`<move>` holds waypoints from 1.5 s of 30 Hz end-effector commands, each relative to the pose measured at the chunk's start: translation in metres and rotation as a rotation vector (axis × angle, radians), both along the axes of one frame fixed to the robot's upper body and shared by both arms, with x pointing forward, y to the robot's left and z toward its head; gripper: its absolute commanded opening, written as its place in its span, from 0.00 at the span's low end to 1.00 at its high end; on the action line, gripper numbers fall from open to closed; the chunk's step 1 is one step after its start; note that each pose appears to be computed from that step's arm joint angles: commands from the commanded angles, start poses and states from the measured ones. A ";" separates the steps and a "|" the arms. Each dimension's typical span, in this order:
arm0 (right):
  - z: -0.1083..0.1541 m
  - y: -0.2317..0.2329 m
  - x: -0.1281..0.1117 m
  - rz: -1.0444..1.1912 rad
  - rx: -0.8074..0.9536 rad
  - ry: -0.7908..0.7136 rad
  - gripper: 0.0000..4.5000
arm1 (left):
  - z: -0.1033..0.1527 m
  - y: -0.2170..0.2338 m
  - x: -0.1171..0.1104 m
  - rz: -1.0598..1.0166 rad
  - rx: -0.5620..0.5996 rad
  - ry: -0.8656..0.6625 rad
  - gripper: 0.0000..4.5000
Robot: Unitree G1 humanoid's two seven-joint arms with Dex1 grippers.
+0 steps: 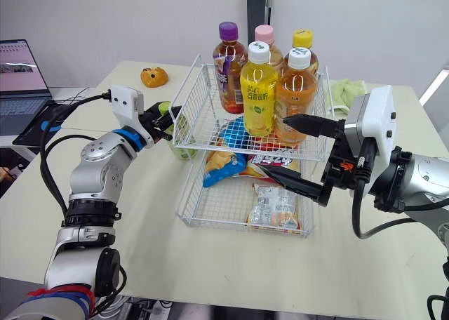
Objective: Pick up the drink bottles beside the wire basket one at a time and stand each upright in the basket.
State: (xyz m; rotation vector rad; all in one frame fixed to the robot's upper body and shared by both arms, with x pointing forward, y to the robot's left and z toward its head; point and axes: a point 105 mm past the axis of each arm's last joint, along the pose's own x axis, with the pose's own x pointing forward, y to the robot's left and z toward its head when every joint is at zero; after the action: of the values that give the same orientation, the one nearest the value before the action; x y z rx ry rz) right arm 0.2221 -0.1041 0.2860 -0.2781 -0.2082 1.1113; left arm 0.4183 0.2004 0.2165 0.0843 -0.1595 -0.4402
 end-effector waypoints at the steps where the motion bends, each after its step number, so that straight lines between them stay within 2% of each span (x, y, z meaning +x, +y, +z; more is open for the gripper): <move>1: 0.009 0.001 -0.004 0.006 0.006 -0.052 1.00 | 0.031 0.014 -0.004 -0.005 0.007 -0.068 0.30; 6: 0.008 0.001 0.000 0.004 0.014 -0.054 1.00 | 0.107 0.036 -0.021 -0.092 0.030 -0.160 0.30; 11: 0.009 0.000 0.004 -0.003 0.033 -0.062 1.00 | 0.163 0.033 -0.043 -0.239 0.084 -0.192 0.30; 15: 0.009 0.001 0.008 -0.003 0.040 -0.072 1.00 | 0.202 0.017 -0.054 -0.320 0.101 -0.223 0.30; 18: 0.009 0.002 0.008 0.003 0.048 -0.075 1.00 | 0.236 -0.009 -0.063 -0.414 0.078 -0.280 0.30; 20: 0.008 0.003 0.007 0.004 0.052 -0.080 1.00 | 0.250 -0.027 -0.070 -0.498 0.052 -0.302 0.30; 23: 0.009 0.003 0.006 -0.002 0.056 -0.088 1.00 | 0.254 -0.047 -0.075 -0.578 0.051 -0.303 0.30; 34: 0.011 -0.002 0.002 -0.049 0.058 -0.105 1.00 | 0.222 -0.095 -0.077 -0.786 0.038 -0.205 0.30; 45: 0.015 -0.007 0.000 -0.101 0.055 -0.128 1.00 | 0.186 -0.112 -0.073 -0.816 0.070 -0.140 0.30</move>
State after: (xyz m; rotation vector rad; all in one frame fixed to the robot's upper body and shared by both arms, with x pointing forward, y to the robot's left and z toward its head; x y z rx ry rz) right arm 0.2291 -0.1102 0.2911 -0.2831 -0.2870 0.9987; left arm 0.3568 0.0929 0.3874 0.0619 -0.2338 -1.2367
